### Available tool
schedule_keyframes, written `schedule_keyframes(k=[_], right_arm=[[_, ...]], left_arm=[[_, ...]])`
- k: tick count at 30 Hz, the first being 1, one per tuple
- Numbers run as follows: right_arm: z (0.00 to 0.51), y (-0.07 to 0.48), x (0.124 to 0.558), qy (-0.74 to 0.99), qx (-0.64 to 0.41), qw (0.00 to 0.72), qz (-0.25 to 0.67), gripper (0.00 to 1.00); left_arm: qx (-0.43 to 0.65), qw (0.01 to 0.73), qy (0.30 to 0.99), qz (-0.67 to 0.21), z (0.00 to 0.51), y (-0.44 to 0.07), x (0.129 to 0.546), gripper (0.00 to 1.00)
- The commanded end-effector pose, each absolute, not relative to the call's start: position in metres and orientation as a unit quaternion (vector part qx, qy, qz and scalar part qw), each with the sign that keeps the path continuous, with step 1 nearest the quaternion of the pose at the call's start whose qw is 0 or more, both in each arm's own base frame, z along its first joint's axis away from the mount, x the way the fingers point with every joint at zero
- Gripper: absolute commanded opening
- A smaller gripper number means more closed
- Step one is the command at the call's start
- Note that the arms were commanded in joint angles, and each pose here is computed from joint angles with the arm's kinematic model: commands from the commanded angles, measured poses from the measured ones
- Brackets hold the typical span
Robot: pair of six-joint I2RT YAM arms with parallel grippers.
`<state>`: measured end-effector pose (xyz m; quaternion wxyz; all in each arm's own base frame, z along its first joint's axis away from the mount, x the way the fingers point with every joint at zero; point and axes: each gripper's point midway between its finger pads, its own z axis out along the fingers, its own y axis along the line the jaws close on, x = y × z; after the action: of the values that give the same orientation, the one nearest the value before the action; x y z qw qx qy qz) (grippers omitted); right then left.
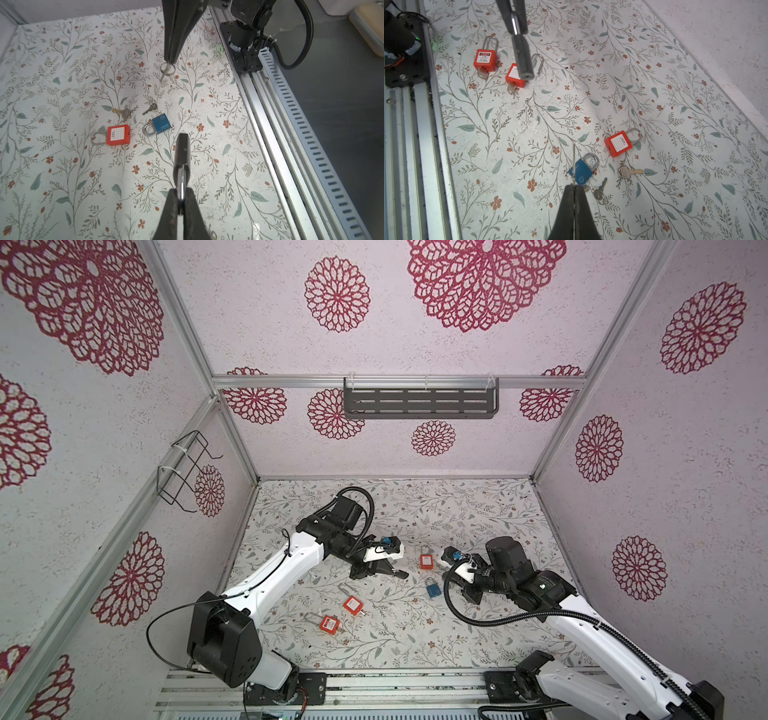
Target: Lock with the key
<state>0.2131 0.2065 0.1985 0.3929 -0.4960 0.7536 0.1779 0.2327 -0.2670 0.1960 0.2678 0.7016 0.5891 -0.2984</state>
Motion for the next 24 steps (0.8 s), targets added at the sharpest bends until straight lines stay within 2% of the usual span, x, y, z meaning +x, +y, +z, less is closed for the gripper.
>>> schedule_keyframes(k=[1,12,17,24], right_arm=[[0.209,0.200,0.224,0.786,-0.426,0.410,0.181,0.00],[0.196,0.189,0.227,0.819,-0.363,0.405,0.179,0.00],[0.184,0.181,0.230,0.835,-0.342,0.400,0.161,0.00],[0.172,0.182,0.231,0.843,-0.332,0.390,0.165,0.00]], left_arm=[[0.730,0.196,0.585,-0.294,0.181,-0.262,0.217,0.00],[0.763,0.041,0.587,-0.267,0.130,-0.278,0.220,0.00],[0.767,0.023,0.585,-0.263,0.116,-0.284,0.220,0.00],[0.756,-0.036,0.596,-0.268,0.080,-0.290,0.225,0.00]])
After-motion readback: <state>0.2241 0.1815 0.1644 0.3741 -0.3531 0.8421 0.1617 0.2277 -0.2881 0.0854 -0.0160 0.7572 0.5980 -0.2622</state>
